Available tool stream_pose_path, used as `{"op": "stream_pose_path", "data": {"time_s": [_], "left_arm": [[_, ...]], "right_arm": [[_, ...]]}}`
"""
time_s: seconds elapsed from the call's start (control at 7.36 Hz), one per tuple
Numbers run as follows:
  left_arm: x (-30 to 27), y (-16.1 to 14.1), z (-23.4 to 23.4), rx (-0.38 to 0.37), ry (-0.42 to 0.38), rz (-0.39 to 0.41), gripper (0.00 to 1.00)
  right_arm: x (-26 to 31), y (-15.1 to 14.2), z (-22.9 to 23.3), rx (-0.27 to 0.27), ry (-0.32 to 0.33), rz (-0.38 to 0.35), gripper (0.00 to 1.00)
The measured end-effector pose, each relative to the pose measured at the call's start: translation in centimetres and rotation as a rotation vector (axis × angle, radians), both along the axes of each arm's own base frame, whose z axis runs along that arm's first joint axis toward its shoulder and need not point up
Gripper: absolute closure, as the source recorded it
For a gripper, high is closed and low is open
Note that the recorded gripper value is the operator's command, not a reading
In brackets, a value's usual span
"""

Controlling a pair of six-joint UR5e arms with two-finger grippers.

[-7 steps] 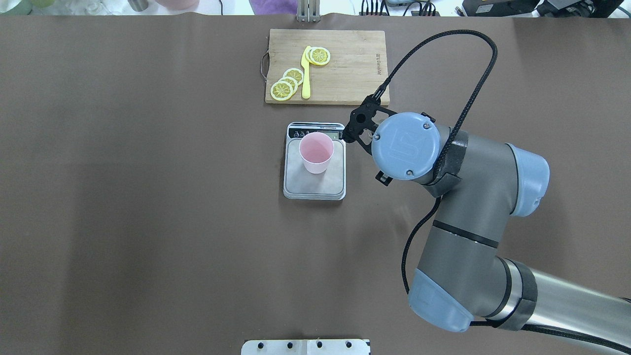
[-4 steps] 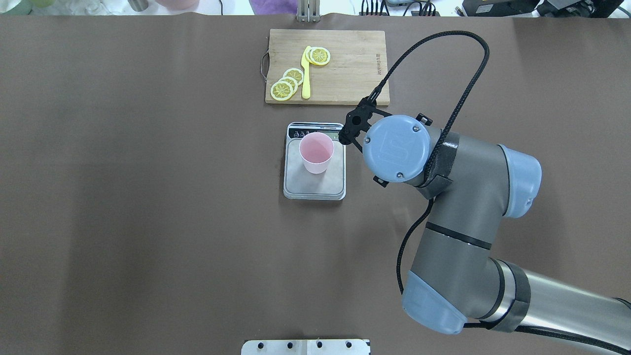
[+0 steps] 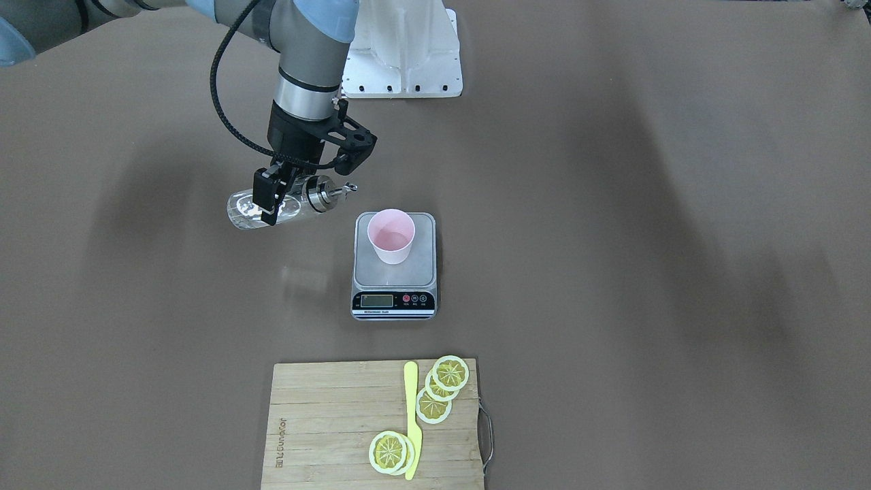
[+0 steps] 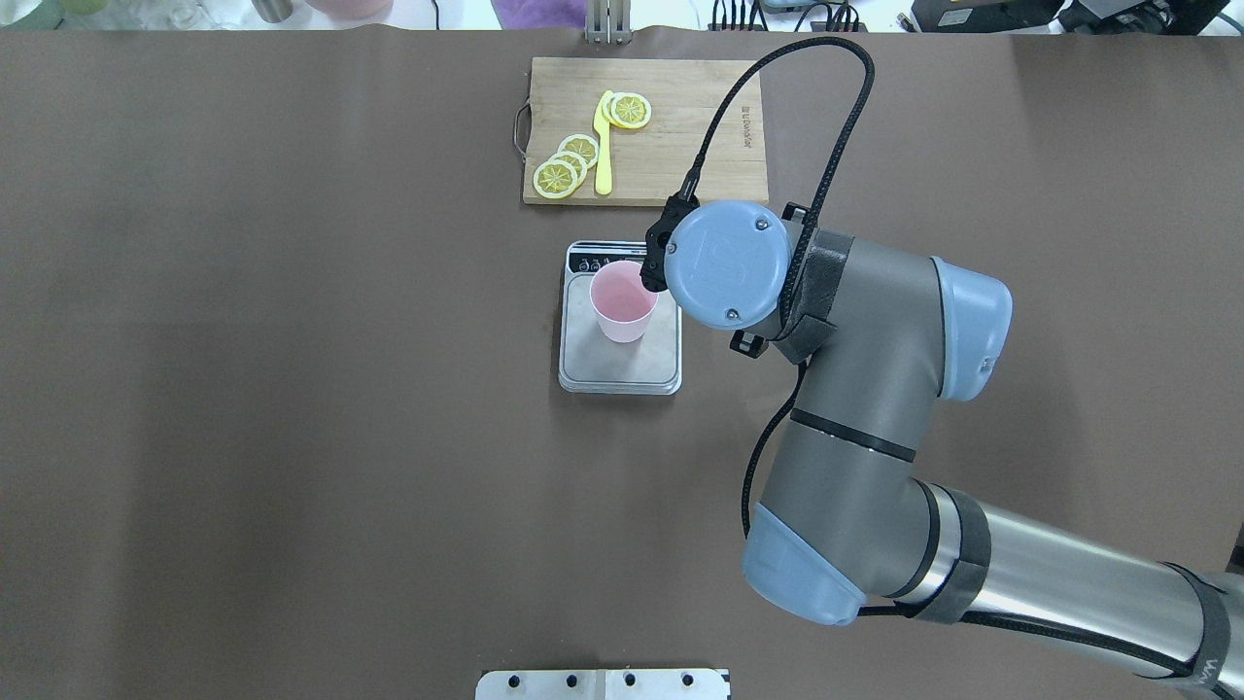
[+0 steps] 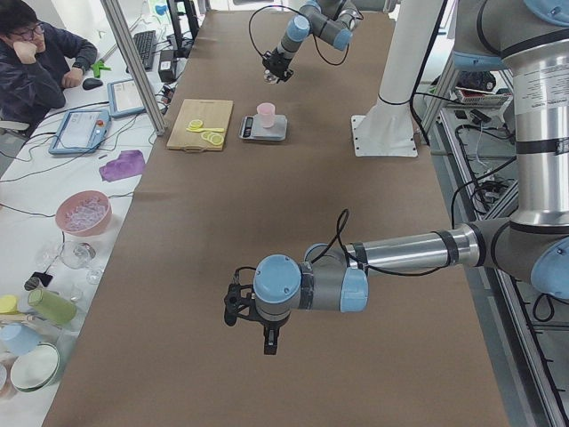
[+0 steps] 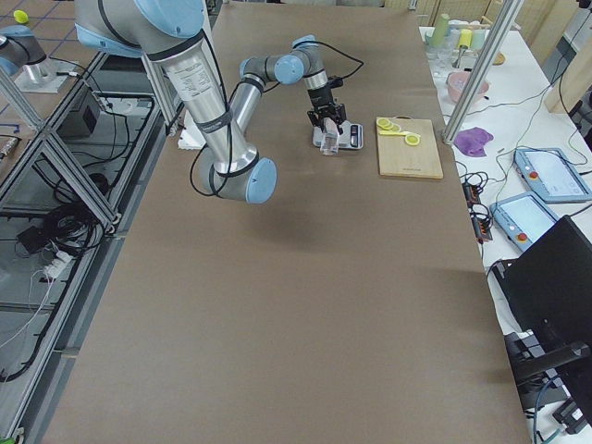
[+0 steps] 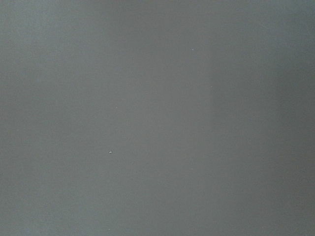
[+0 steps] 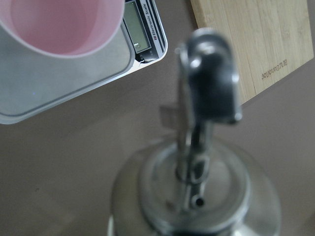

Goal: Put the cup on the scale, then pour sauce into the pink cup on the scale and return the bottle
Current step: 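Bring the sauce bottle's spout above the pink cup with the right gripper, then tilt the sauce bottle with the right gripper to pour into the pink cup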

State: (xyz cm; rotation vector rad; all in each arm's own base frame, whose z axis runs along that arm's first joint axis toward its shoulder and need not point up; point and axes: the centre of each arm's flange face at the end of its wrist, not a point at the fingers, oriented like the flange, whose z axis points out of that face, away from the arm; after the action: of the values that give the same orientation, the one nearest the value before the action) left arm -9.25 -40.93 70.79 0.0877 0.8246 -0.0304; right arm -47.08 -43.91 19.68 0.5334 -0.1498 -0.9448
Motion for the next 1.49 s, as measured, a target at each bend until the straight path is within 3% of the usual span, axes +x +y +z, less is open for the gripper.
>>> {"op": "stream_pose_path", "data": {"time_s": [0.54,1.49], "left_arm": [[0.0,0.3,0.8,-0.013,0.001,0.001,0.02],[0.0,0.3,1.0,-0.019,0.002,0.001,0.02]], "right_arm": [[-1.7,-2.1,-0.1,-0.066,0.020,-0.034,1.00],[-2.4,-2.9,-1.3,-0.138,0.143,-0.027,1.00]]}}
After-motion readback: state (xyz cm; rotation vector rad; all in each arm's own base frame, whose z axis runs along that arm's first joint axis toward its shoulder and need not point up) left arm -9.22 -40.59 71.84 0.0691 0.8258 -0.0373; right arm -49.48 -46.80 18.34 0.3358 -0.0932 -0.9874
